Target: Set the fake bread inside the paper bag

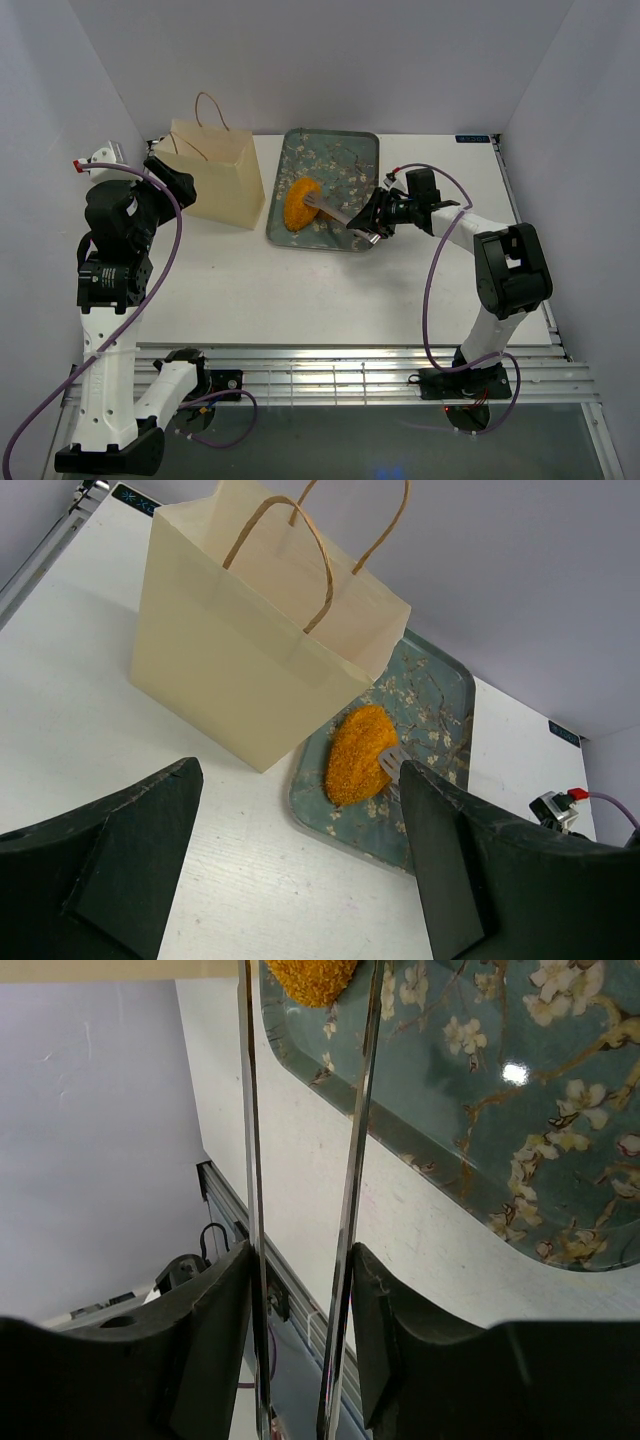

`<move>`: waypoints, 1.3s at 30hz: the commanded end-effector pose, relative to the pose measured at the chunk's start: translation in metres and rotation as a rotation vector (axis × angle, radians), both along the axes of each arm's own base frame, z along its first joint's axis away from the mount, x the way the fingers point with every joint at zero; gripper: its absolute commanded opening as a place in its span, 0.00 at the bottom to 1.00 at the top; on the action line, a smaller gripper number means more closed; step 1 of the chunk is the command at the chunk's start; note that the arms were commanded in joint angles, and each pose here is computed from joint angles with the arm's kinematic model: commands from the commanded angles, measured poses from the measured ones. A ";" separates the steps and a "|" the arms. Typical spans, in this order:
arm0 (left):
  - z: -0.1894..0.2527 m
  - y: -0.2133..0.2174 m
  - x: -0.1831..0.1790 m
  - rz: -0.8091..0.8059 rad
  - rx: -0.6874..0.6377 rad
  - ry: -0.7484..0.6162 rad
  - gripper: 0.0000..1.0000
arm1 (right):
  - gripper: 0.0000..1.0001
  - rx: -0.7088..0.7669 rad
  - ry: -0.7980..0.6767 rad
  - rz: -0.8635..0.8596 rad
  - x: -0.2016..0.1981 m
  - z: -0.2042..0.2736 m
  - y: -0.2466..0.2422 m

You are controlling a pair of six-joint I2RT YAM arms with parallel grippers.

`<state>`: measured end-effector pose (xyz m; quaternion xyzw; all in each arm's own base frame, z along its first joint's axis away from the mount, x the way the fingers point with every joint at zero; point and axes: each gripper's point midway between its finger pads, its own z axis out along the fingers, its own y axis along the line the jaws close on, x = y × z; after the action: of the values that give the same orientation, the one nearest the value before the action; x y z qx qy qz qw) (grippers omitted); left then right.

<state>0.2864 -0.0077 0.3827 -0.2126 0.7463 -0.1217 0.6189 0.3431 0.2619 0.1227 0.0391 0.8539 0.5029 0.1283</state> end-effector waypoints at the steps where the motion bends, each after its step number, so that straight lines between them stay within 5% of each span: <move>1: 0.004 0.004 -0.002 0.011 0.014 -0.010 0.90 | 0.29 0.006 -0.096 0.004 0.009 0.019 0.003; 9: 0.005 0.004 -0.003 0.013 0.013 -0.013 0.90 | 0.08 -0.039 -0.172 -0.027 0.012 0.031 -0.005; 22: 0.007 0.003 -0.003 0.008 0.009 -0.018 0.90 | 0.08 -0.114 -0.305 -0.037 0.007 0.063 -0.018; 39: 0.005 0.001 -0.003 0.005 -0.003 -0.017 0.90 | 0.08 -0.249 -1.026 -0.007 0.011 0.270 0.038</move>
<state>0.2863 -0.0075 0.3830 -0.2138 0.7457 -0.1218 0.6192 0.3588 0.2873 0.3262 -0.1700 0.7956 0.3792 0.4409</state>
